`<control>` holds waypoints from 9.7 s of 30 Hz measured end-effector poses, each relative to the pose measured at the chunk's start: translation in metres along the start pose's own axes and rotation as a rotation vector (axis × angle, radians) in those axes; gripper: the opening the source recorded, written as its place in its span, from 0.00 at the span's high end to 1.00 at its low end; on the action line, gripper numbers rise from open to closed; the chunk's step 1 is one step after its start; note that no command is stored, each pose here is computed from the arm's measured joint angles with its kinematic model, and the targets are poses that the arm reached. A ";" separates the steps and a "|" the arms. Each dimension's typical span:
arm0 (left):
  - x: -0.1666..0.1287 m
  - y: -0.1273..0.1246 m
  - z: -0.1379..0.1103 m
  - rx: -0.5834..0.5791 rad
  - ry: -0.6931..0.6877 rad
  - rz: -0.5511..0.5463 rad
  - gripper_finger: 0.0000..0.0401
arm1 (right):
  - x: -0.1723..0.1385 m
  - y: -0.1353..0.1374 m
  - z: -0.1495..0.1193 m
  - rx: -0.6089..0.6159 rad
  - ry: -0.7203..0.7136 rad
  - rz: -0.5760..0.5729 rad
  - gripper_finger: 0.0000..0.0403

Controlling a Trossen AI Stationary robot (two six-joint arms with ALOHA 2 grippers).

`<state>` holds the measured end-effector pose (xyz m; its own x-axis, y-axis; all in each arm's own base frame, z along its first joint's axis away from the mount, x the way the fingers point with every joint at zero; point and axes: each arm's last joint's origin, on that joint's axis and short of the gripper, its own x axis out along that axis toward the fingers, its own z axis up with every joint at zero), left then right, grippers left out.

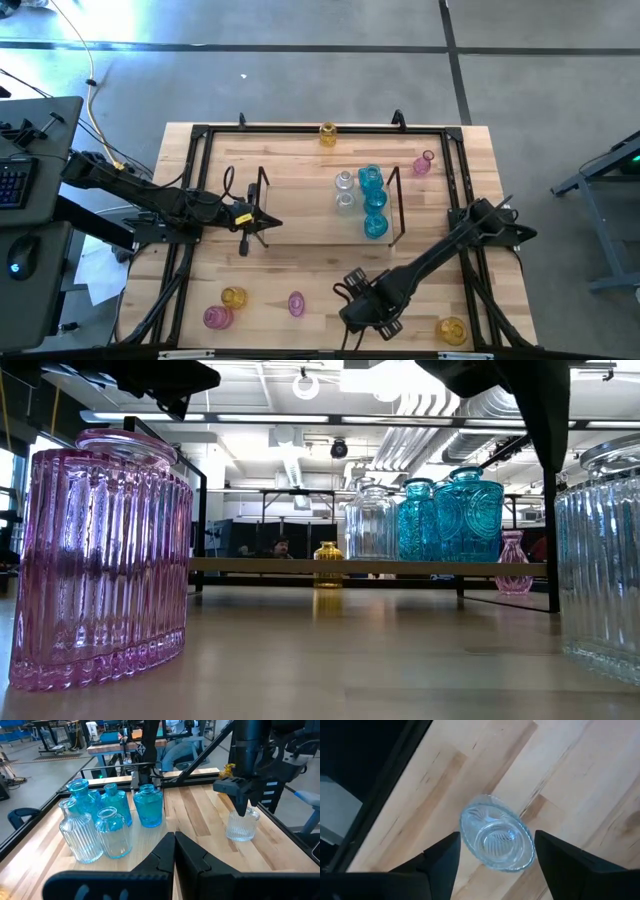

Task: Sort vases onto shelf
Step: Put the transparent vase aligned with the other transparent vases on the shelf, then put the bottom right yellow vase on the shelf

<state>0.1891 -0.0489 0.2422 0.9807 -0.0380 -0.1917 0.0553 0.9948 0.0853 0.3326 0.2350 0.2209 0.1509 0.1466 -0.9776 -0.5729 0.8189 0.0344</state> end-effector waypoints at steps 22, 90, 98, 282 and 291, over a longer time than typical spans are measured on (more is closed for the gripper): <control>0.000 0.000 0.000 0.000 0.000 0.000 1.00 | 0.010 -0.011 0.000 0.031 0.033 -0.043 0.72; 0.000 0.000 0.000 -0.027 0.002 -0.001 1.00 | -0.068 -0.181 -0.070 1.259 -0.031 -0.246 0.70; 0.000 0.000 -0.002 -0.035 0.019 -0.001 1.00 | -0.058 -0.184 -0.068 1.277 -0.012 -0.245 0.70; -0.081 0.033 -0.046 -0.069 -0.191 0.583 1.00 | -0.051 0.163 -0.184 1.292 0.154 -0.048 0.62; -0.081 0.033 -0.046 -0.069 -0.191 0.583 1.00 | -0.041 0.165 -0.183 1.262 0.163 -0.082 0.61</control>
<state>0.1026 -0.0083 0.2160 0.8626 0.5037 0.0467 -0.5057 0.8607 0.0586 0.0845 0.2632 0.2283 -0.0019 0.0745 -0.9972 0.6073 0.7923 0.0581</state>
